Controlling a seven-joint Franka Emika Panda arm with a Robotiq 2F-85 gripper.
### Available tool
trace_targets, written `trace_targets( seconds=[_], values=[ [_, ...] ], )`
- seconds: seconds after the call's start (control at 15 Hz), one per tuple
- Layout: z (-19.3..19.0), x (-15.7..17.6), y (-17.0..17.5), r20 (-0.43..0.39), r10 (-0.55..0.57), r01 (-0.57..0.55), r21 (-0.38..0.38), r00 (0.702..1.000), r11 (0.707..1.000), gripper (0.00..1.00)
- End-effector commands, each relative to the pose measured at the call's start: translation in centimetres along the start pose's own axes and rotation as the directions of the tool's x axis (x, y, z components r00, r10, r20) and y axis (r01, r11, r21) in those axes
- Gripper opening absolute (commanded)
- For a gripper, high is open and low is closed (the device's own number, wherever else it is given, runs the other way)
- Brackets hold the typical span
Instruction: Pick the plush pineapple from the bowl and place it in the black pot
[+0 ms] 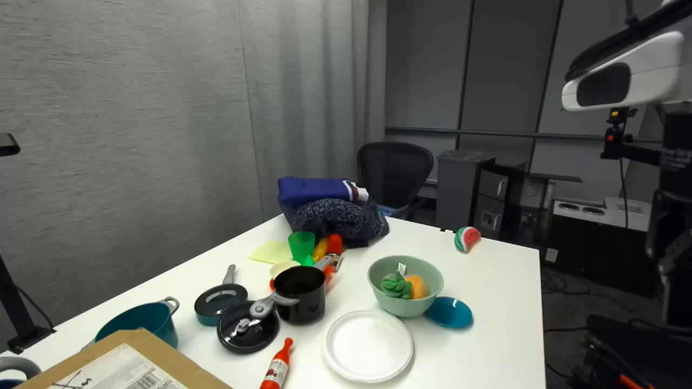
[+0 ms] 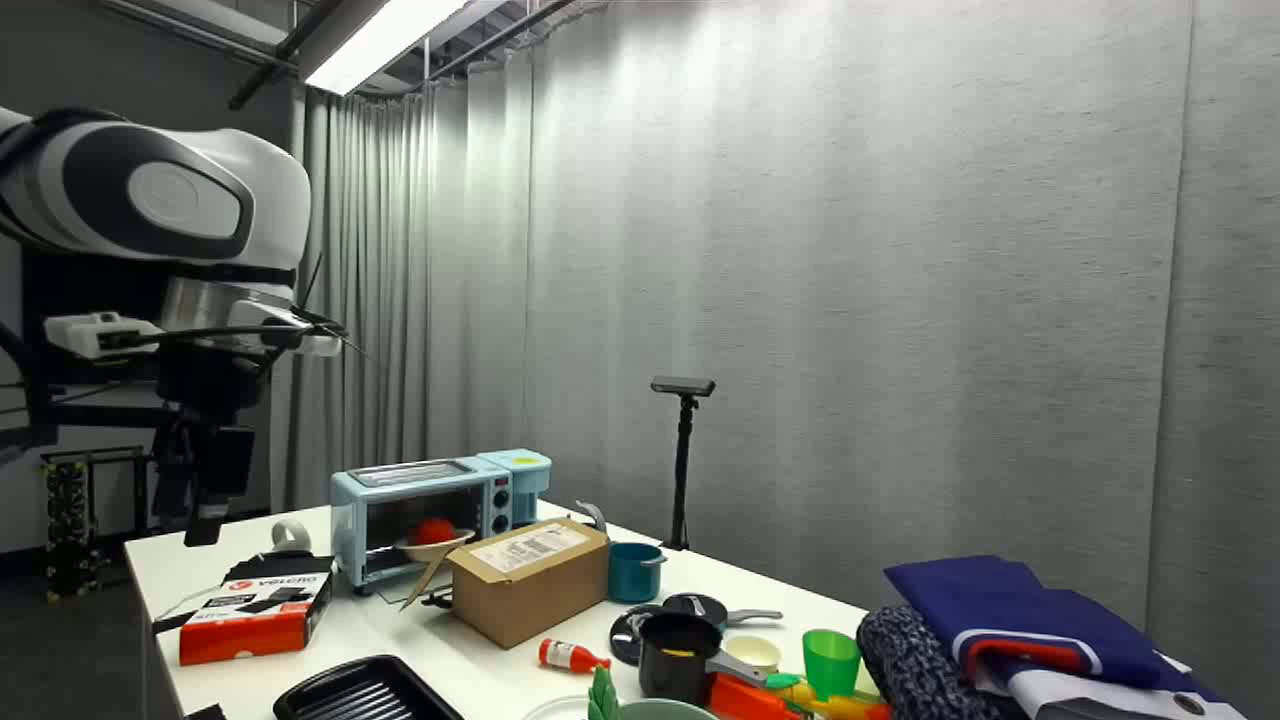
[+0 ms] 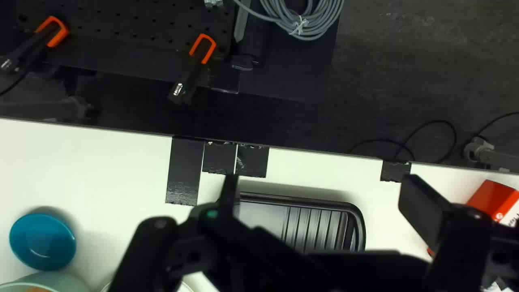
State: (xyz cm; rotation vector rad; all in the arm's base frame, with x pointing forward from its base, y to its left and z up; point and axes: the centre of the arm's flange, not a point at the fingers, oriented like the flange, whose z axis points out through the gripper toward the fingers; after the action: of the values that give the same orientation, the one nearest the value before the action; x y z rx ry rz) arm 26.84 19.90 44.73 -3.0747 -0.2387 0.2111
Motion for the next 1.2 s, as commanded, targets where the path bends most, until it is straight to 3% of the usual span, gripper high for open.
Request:
trace_targets(
  seconds=[0.0,0.87,1.13],
  values=[
    [0.1,0.0,0.0,0.002,0.0,0.0,0.0,1.0,1.0,1.0],
    [0.0,0.0,0.0,0.001,0.0,0.0,0.0,1.0,1.0,1.0],
    [0.2,4.4,3.0,-0.095,0.13,-0.133,-0.024,0.987,0.991,1.0]
  ],
)
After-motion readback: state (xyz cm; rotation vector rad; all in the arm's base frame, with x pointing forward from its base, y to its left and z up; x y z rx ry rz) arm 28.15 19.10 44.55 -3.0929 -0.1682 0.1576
